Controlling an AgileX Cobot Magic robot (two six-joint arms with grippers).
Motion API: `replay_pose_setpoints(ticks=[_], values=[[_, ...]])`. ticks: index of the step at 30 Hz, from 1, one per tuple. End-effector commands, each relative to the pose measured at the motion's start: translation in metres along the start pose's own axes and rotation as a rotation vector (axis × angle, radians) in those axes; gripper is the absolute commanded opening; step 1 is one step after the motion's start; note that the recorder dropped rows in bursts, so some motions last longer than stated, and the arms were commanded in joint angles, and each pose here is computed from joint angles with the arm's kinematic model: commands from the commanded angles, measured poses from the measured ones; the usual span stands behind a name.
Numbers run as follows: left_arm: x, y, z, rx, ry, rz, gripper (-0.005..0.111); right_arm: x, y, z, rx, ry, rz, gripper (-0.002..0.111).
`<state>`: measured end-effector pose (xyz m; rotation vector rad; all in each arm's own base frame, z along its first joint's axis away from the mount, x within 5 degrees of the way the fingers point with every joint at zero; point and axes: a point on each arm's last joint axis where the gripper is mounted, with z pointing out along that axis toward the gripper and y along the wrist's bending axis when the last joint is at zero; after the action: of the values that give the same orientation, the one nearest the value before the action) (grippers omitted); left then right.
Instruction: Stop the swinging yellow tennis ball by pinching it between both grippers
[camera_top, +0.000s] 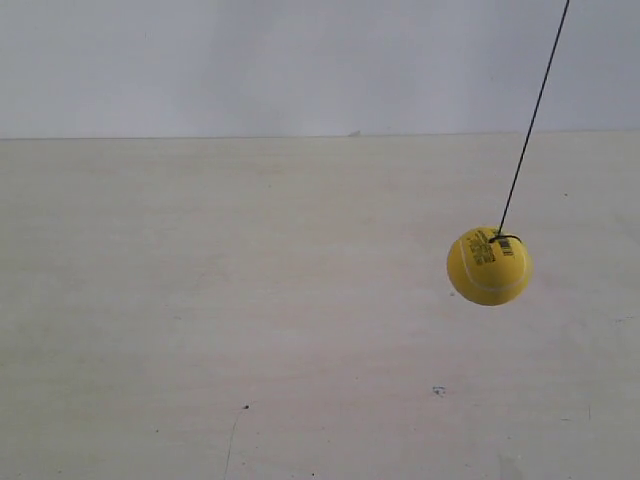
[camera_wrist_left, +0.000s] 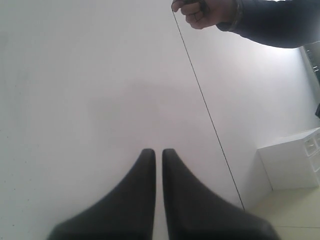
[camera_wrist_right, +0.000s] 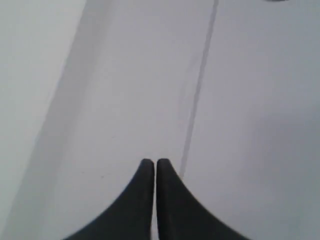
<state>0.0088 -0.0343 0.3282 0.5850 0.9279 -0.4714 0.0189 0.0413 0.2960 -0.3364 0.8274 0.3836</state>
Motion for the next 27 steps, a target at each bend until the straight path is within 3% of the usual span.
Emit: replay_pose_setpoints(ticks=[1,7,11,14,19,27], values=[[0.001,0.000,-0.001,-0.003,-0.002,-0.024,0.005,0.032,-0.026,-0.020,0.314,0.087,-0.049,0.000],[0.001,0.000,-0.001,-0.003,-0.002,-0.024,0.005,0.065,-0.043,-0.039,0.512,0.468,-0.101,0.000],[0.001,0.000,-0.001,-0.003,-0.002,-0.024,0.005,0.084,-0.044,-0.053,0.523,0.742,-0.149,0.000],[0.001,0.000,-0.001,-0.003,-0.002,-0.024,0.005,0.090,-0.042,-0.059,0.511,0.849,-0.151,0.000],[0.001,0.000,-0.001,-0.003,-0.002,-0.024,0.005,0.098,-0.040,-0.068,0.510,0.978,-0.122,0.000],[0.001,0.000,-0.001,-0.003,-0.002,-0.024,0.005,0.099,-0.040,-0.069,0.505,0.994,-0.125,0.000]])
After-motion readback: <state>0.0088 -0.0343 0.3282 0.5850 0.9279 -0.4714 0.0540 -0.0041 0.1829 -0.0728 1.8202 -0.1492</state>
